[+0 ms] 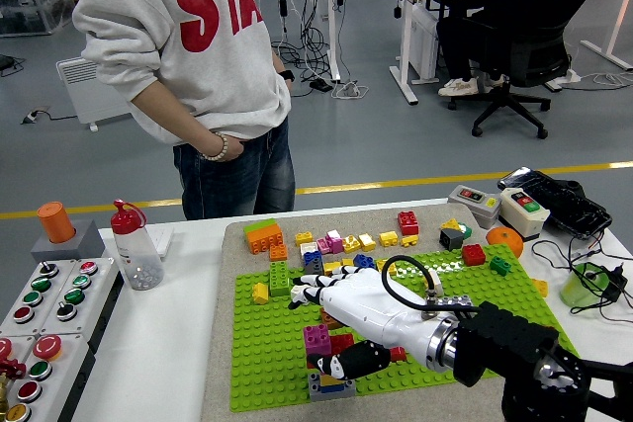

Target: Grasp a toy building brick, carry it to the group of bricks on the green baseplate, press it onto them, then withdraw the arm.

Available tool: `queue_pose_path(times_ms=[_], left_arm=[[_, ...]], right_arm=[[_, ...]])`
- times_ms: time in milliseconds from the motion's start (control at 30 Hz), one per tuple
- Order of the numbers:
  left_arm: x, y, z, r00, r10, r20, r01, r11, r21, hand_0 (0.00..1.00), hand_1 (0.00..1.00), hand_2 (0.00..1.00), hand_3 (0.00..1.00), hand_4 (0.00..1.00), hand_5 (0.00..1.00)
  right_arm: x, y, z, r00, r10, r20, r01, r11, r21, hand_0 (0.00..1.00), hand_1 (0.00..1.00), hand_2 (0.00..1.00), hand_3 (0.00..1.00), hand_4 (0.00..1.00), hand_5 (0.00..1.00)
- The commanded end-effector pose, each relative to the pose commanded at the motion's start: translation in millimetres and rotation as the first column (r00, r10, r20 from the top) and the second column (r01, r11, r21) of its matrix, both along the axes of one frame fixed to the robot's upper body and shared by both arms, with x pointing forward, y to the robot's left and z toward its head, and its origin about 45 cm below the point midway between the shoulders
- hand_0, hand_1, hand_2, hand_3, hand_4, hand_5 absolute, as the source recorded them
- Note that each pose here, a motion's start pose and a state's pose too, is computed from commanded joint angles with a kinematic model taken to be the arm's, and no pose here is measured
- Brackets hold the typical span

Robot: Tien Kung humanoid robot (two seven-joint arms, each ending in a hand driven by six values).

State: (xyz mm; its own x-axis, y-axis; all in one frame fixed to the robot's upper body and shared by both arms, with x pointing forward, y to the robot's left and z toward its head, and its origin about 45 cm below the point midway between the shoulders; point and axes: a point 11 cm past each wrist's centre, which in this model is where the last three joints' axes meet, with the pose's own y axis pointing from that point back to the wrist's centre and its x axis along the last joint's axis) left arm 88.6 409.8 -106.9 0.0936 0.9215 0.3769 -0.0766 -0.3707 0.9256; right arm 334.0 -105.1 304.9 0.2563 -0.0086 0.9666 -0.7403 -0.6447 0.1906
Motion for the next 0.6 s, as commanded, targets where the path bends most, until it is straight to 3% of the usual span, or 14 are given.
queue_pose_path(times_ms=[67,233,267,433,467,600], left_arm=[[0.2,0.1,0.1,1.000,0.000,0.000,0.000,1.000,0.000,0.653,0.686,0.672,0.574,0.281,0.998],[0.0,-0.1,0.0,1.000,0.000,-0.001,0.000,1.000,0.000,0.653,0.686,0.672,0.574,0.281,0.998],[-0.1,-0.2,-0.1,1.000,0.000,-0.001,0.000,1.000,0.000,0.653,0.687,0.672,0.573,0.282,0.998],[-1.1,-0.4,-0.3,1.000,-0.001,-0.004,0.001,1.000,0.000,0.653,0.687,0.672,0.573,0.282,0.998],[-1.4,-0.5,-0.4,1.000,-0.001,-0.005,0.001,1.000,0.000,0.653,0.687,0.672,0.574,0.281,0.998],[-2.6,-0.4,-0.6,1.000,-0.002,-0.008,0.002,1.000,0.000,0.653,0.687,0.672,0.574,0.281,0.998]], right_arm=[[2.8,-7.7,2.2,1.000,-0.018,0.010,0.018,1.000,0.017,0.879,0.825,0.917,0.811,0.679,0.381],[3.1,-14.8,11.9,0.997,-0.004,0.072,-0.003,0.994,0.105,0.879,0.825,0.917,0.811,0.679,0.381],[2.4,-15.0,13.7,0.996,0.003,0.085,-0.014,0.992,0.124,0.702,0.702,0.695,0.655,0.449,0.192],[-3.4,-14.8,20.4,0.989,0.045,0.143,-0.074,0.975,0.211,0.702,0.702,0.695,0.655,0.449,0.192],[-5.2,-14.5,21.2,0.987,0.055,0.153,-0.090,0.969,0.230,0.609,0.604,0.588,0.578,0.376,0.157],[-9.5,-13.5,20.3,0.983,0.083,0.164,-0.123,0.960,0.251,0.609,0.604,0.588,0.578,0.376,0.157]])
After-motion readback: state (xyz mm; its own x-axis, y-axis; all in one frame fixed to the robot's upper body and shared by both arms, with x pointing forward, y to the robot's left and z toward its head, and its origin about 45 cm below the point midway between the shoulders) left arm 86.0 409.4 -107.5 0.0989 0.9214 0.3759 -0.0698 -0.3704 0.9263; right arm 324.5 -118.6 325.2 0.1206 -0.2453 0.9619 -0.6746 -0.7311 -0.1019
